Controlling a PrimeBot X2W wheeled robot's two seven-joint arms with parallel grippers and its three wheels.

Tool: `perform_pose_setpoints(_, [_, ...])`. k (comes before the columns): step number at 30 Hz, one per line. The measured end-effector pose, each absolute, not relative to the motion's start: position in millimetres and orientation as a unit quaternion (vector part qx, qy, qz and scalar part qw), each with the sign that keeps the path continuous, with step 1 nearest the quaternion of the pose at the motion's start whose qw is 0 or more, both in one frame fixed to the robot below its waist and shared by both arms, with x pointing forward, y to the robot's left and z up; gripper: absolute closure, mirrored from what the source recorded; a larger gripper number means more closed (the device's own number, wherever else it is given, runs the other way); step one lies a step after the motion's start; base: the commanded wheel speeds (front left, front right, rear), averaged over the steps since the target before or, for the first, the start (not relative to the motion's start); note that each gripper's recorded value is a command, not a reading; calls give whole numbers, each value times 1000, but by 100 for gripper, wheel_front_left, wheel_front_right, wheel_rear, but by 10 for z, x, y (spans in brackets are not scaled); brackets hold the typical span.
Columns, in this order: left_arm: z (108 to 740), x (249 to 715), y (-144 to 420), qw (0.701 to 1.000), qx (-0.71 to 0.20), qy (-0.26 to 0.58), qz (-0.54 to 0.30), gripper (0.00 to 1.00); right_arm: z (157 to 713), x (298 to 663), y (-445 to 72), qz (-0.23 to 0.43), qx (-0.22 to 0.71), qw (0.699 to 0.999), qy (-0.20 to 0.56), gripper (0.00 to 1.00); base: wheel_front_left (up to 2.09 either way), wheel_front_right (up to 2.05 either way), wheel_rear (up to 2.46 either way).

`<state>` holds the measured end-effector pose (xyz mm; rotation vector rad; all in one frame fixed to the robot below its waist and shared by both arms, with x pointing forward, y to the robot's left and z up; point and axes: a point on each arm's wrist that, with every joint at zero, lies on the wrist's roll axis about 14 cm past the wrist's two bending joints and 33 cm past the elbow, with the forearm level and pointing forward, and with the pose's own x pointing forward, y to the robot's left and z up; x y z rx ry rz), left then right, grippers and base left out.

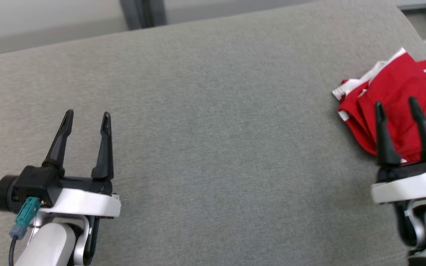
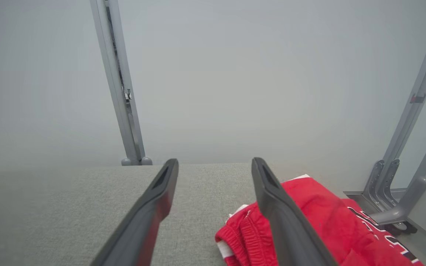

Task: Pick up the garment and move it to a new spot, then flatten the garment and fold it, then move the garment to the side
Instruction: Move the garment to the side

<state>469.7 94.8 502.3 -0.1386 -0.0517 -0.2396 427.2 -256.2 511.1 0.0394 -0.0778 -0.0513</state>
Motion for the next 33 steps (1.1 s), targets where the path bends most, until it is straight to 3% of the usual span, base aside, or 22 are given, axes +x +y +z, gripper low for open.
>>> perform_pose_setpoints(5, [5104,4458,1378,996,-63,-26,-58,0,5336,4226,-1965,29,52,996,-68,0,0,0,0])
perform_pose_setpoints(12, [5137,4094,1745,998,-56,-21,-8,0,5359,4074,-1659,63,60,994,-60,0,0,0,0])
perform_pose_setpoints(22, [5181,3677,1926,998,-55,-21,16,0,5331,3809,-1579,69,64,995,-44,0,0,0,0])
perform_pose_setpoints(33, [5235,3532,1965,999,-46,-24,11,0,5324,3642,-1621,62,64,995,-38,0,0,0,0])
